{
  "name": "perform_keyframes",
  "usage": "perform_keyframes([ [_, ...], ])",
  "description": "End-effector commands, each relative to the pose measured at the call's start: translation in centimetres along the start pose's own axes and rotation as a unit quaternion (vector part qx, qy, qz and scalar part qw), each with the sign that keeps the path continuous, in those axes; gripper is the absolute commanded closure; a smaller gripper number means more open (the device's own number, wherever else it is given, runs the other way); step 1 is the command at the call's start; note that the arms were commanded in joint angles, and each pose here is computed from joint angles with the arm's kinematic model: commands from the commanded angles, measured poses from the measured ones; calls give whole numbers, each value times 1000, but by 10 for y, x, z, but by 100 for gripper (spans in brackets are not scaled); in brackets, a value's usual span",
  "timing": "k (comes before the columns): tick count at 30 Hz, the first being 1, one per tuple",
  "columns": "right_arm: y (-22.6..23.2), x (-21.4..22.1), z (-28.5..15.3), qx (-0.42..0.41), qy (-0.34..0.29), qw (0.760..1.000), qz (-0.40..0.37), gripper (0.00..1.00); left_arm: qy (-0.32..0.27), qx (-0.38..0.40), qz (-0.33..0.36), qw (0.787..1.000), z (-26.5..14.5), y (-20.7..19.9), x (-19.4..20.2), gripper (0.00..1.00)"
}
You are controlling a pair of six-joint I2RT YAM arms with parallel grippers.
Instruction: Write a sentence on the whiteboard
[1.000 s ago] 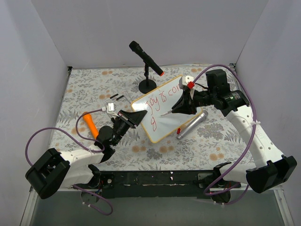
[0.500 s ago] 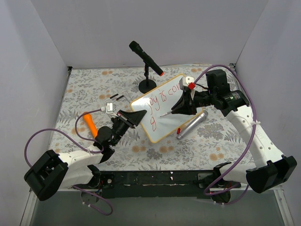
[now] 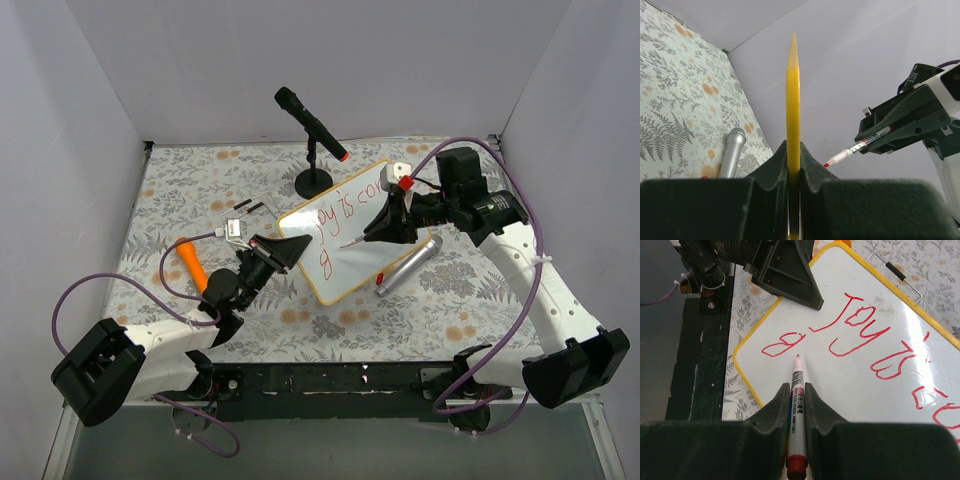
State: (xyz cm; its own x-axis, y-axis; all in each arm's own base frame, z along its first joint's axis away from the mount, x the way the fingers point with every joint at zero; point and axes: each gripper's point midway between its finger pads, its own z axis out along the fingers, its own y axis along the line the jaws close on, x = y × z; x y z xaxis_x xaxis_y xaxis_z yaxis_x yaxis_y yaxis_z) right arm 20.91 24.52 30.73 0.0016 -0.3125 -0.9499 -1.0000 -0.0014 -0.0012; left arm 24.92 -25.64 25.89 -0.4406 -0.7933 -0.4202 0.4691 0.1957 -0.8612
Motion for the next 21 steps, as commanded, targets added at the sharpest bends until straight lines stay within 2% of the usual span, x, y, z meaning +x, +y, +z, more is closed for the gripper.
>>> perform_keyframes([
  [1,-3,-13,0,2,-4,1000,-19,99,-36,75,-22,996,1,-47,-22,100],
  [10,-10,-13,5,11,10,1000,-25,99,-36,69,-22,997,4,-44,-22,100],
  [17,-14,-28,9,15,12,999,-40,99,-38,68,-22,997,7,-46,-23,100],
  [21,-11,-57,1,15,-10,998,-63,99,-41,64,-22,997,7,-46,-25,100],
])
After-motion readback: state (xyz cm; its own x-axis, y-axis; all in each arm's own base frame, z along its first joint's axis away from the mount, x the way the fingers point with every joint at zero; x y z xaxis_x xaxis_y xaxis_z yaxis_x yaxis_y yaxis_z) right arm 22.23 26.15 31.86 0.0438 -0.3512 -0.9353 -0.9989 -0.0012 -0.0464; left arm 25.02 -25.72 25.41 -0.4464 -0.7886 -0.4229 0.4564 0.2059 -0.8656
